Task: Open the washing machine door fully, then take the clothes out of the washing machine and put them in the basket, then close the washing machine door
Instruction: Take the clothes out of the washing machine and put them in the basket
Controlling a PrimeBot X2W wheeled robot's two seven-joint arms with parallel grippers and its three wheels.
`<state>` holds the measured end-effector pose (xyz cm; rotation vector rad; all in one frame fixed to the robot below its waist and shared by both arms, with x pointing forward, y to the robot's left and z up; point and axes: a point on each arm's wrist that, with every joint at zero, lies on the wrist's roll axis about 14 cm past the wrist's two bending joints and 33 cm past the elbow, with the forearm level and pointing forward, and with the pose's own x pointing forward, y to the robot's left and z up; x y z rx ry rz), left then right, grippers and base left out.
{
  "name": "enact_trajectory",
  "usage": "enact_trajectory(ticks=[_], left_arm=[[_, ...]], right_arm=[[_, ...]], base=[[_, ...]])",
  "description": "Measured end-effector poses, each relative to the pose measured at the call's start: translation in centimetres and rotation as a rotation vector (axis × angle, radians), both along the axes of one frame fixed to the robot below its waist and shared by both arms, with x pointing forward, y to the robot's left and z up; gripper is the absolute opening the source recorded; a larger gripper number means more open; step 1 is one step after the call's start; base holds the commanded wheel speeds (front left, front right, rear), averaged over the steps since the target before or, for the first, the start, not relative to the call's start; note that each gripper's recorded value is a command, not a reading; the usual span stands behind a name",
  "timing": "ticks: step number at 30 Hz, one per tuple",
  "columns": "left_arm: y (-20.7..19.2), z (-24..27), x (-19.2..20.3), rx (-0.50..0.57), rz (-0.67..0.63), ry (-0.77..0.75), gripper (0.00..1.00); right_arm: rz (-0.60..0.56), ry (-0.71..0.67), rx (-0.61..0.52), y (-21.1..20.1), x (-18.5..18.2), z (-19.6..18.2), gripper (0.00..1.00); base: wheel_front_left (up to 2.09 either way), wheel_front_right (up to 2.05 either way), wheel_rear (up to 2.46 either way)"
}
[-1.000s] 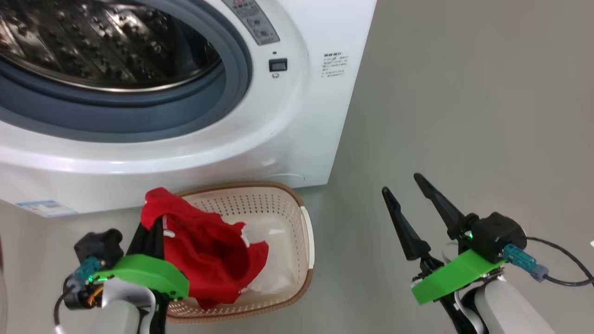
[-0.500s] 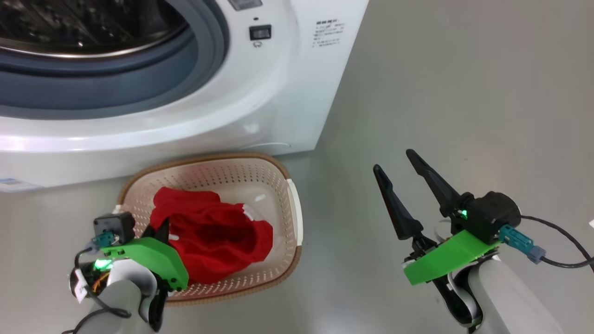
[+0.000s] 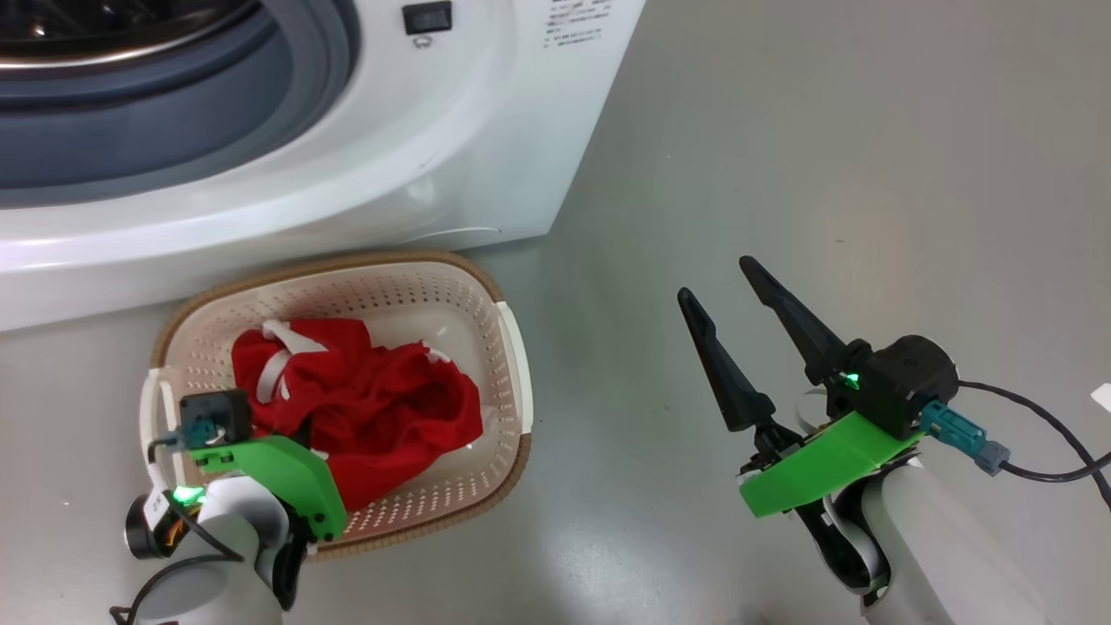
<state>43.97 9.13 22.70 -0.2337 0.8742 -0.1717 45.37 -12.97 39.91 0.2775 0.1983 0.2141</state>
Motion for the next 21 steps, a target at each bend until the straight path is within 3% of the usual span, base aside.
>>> enact_trajectory(ticks=[3, 5, 6, 7, 8, 9, 21], left_arm=[[-0.3, -0.6, -0.3, 0.001, -0.01, 0.019, 0.0], [-0.3, -0.9, -0.5, 0.003, -0.016, 0.027, 0.36], [-0.3, -0.9, -0.5, 0.005, -0.018, 0.027, 0.36], [-0.3, -0.9, -0.5, 0.006, -0.018, 0.026, 0.49], [-0.2, -0.8, -0.5, 0.007, -0.019, 0.021, 0.89], [-0.2, -0.7, -0.5, 0.009, -0.021, 0.014, 1.0], [0.2, 5.0, 2.9, -0.028, 0.021, -0.193, 1.0]], right_arm=[[-0.006, 0.014, -0.002, -0.2, -0.1, -0.5, 1.0], [-0.008, 0.021, 0.0, -0.2, -0.2, -0.7, 1.0], [-0.009, 0.022, 0.001, -0.1, -0.2, -0.8, 1.0], [-0.008, 0.023, 0.002, -0.1, -0.2, -0.8, 1.0], [-0.008, 0.024, 0.003, 0.0, -0.2, -0.8, 1.0], [-0.007, 0.025, 0.003, 0.0, -0.2, -0.8, 1.0], [0.001, -0.032, -0.008, -0.1, 0.0, 1.5, 1.0]], base=[[0.0, 0.0, 0.0], [0.0, 0.0, 0.0], [0.0, 0.0, 0.0], [0.0, 0.0, 0.0], [0.0, 0.0, 0.0], [0.0, 0.0, 0.0], [0.0, 0.0, 0.0]])
